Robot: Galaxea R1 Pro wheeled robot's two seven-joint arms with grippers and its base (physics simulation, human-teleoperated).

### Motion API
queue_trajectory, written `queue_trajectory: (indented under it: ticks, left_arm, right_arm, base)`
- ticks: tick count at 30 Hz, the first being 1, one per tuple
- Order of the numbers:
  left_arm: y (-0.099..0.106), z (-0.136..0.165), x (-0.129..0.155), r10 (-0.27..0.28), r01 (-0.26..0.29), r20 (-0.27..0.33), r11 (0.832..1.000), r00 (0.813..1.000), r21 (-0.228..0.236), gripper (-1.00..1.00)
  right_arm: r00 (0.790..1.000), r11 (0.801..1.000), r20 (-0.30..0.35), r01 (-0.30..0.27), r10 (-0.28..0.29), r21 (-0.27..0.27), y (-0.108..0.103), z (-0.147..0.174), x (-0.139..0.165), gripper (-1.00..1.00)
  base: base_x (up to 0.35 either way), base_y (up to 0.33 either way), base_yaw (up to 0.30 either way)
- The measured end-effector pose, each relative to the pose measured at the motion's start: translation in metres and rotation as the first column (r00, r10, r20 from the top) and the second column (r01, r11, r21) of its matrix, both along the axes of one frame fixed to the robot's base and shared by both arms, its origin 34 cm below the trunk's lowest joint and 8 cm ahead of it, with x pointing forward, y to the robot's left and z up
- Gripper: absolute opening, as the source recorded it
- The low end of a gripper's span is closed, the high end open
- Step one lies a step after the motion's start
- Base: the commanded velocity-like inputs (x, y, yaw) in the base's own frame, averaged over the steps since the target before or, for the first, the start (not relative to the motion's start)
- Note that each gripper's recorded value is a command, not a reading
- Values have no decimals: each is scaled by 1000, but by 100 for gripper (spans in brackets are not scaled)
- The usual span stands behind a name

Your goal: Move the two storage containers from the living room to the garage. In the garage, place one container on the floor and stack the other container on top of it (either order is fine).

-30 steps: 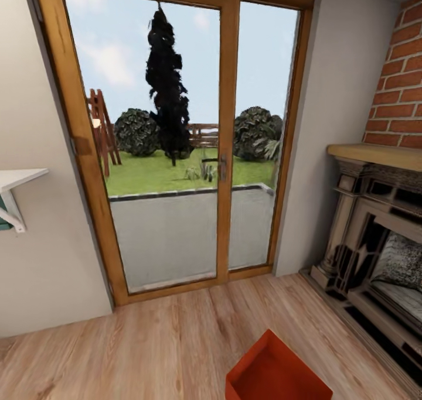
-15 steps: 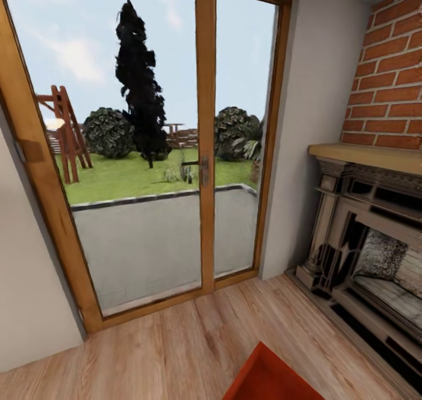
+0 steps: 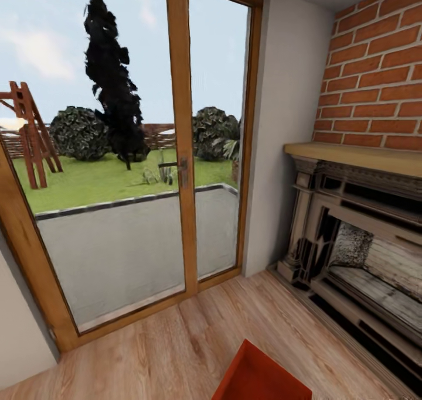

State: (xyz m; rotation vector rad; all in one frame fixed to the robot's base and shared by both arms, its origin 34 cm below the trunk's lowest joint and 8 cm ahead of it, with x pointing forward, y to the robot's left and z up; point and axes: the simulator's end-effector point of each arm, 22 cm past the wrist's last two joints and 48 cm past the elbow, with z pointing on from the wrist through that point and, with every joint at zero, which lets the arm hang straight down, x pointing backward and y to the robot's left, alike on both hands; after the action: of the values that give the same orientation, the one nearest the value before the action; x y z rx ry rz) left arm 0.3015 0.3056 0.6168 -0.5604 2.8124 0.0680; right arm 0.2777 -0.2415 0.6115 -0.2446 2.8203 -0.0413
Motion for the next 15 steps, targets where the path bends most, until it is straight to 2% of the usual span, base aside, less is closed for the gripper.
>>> queue_trajectory:
  ticks: [8, 15]
  left_arm:
    - [0, 0, 0, 0, 0, 0, 1000, 1000, 0, 100]
    - [0, 0, 0, 1, -1, 1, 1000, 1000, -1, 100]
  right_arm:
    - [1000, 1000, 0, 1, -1, 0, 0, 0, 0, 100]
    - [1000, 1000, 1, 1, -1, 0, 0, 0, 0, 100]
  base:
    - [0, 0, -238]
    - [174, 204, -238]
